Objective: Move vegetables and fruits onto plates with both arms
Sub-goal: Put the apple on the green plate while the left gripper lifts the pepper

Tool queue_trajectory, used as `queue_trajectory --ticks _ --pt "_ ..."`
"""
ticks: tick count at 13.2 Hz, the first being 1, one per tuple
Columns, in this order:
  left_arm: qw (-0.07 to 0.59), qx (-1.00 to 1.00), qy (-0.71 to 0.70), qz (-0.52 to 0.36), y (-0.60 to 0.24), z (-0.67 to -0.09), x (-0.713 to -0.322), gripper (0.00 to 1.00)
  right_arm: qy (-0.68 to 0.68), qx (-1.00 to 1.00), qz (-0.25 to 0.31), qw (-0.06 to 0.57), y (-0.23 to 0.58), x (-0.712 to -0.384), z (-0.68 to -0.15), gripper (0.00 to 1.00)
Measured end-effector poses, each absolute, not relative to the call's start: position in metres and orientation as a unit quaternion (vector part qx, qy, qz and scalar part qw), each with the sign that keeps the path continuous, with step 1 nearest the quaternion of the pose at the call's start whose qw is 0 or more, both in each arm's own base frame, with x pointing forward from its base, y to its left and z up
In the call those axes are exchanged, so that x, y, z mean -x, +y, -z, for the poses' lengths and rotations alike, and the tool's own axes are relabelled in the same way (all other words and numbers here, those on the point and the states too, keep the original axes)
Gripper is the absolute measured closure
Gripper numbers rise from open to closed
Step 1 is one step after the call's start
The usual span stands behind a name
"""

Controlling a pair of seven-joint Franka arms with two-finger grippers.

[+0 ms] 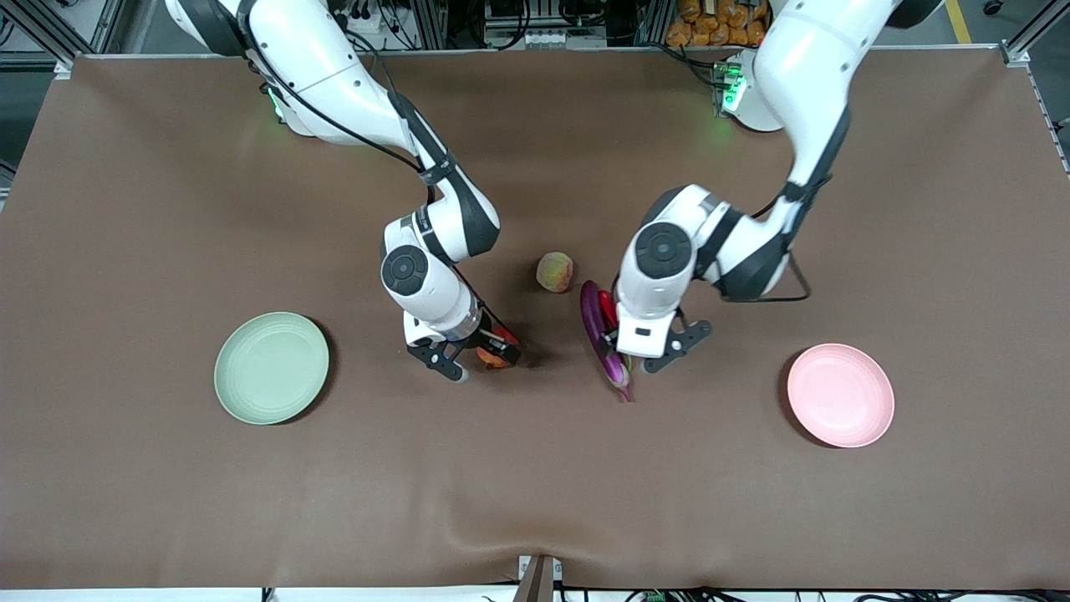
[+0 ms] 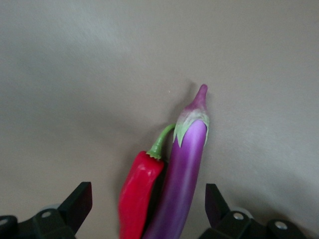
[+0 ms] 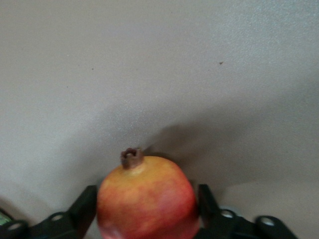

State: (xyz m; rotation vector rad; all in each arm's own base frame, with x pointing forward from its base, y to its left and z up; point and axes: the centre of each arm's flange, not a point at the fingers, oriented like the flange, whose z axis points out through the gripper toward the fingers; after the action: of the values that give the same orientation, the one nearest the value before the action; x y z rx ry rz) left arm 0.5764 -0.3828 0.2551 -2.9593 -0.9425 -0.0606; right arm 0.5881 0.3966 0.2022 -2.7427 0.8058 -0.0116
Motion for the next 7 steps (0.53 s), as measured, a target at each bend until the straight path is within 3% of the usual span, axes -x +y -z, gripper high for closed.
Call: queue_trajectory --ticks 4,7 --pt "0.043 0.954 -0.297 0.016 -0.383 -0.220 -0.566 0.03 0.283 0.950 -0.003 0.133 0.389 -0.592 -0.206 0.22" --pt "0.051 0.954 -0.294 0.011 -0.381 -0.212 -0.560 0.11 0.290 0.949 -0.041 0.119 0.342 -0.617 -0.256 0.22"
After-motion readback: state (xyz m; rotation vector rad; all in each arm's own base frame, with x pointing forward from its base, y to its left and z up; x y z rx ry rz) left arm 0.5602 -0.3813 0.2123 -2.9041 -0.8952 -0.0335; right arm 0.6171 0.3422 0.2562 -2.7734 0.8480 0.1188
